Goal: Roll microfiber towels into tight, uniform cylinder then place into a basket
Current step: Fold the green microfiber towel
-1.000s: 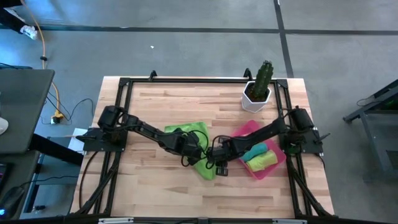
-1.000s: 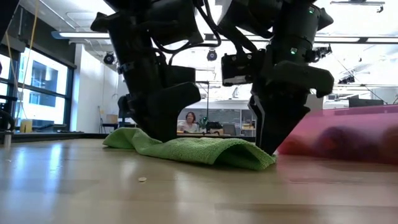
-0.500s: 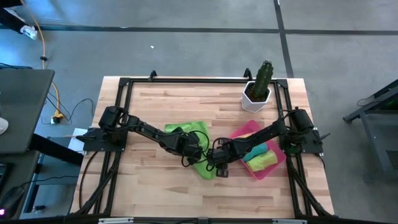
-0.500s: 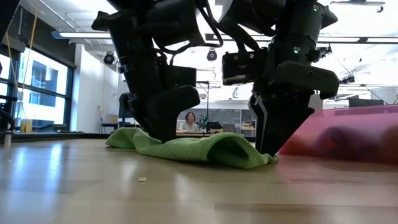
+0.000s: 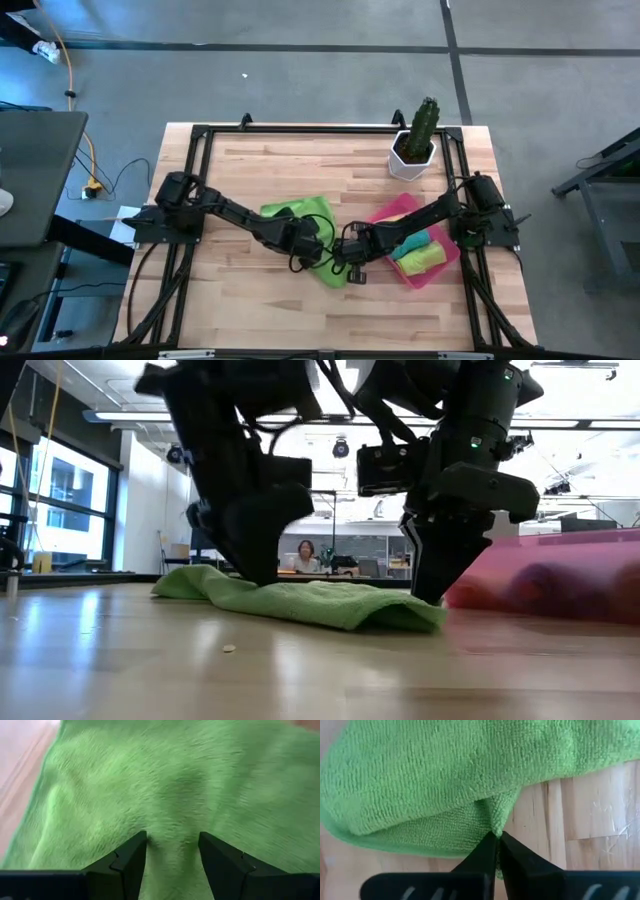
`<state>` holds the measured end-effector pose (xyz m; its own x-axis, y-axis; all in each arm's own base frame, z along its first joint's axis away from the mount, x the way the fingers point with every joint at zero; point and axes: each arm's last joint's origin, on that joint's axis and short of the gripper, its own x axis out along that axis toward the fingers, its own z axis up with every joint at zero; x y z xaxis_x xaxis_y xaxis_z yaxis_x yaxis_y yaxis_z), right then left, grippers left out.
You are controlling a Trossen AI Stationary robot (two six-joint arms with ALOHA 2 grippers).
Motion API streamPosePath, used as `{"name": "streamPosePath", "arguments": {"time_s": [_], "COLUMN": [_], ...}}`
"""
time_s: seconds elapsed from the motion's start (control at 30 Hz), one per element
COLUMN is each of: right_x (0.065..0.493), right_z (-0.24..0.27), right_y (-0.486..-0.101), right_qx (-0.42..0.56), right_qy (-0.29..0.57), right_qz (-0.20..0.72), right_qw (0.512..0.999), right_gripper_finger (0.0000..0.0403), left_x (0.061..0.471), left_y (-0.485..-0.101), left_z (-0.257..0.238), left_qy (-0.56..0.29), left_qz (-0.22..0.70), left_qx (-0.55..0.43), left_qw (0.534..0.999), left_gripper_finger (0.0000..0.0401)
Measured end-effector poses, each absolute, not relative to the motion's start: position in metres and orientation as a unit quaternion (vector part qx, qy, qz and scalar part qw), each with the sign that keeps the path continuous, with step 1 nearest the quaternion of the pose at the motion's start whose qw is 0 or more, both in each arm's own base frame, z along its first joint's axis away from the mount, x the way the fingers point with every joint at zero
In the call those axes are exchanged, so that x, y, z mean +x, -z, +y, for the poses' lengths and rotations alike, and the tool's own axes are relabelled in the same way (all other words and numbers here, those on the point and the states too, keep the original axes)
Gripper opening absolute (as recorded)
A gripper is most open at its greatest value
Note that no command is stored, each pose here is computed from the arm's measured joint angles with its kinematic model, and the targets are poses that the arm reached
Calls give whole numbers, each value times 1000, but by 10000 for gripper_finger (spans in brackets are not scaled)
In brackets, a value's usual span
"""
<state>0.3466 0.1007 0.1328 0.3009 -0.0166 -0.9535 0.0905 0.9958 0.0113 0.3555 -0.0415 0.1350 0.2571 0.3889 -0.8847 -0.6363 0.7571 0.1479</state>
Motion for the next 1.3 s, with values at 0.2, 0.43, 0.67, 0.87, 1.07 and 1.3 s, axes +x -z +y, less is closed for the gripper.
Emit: {"name": "streamPosePath", "arguments": {"time_s": [0.2, 0.43, 0.67, 0.87, 1.07, 1.3], "right_x": [337, 333, 333, 326, 315, 285], "right_z": [96, 101, 118, 130, 154, 151], "right_y": [-153, -210, -286, -366, -416, -437], "right_qx": [10, -122, -341, -490, -441, -496], "right_qy": [50, 75, 105, 170, 12, 66], "right_qz": [596, 577, 528, 438, 377, 401], "right_qw": [801, 804, 771, 735, 814, 767], "right_gripper_finger": [2, 1, 0, 0, 0, 0], "left_x": [343, 328, 321, 321, 319, 319], "left_y": [-162, -203, -235, -247, -249, -249], "left_z": [-58, -83, -101, -105, -104, -104], "left_qy": [-298, -237, -189, -183, -190, -186], "left_qz": [513, 476, 412, 372, 370, 371], "left_qx": [-94, -87, -74, -72, -61, -51], "left_qw": [799, 842, 888, 907, 908, 908], "left_gripper_finger": [172, 172, 172, 172, 172, 172]}}
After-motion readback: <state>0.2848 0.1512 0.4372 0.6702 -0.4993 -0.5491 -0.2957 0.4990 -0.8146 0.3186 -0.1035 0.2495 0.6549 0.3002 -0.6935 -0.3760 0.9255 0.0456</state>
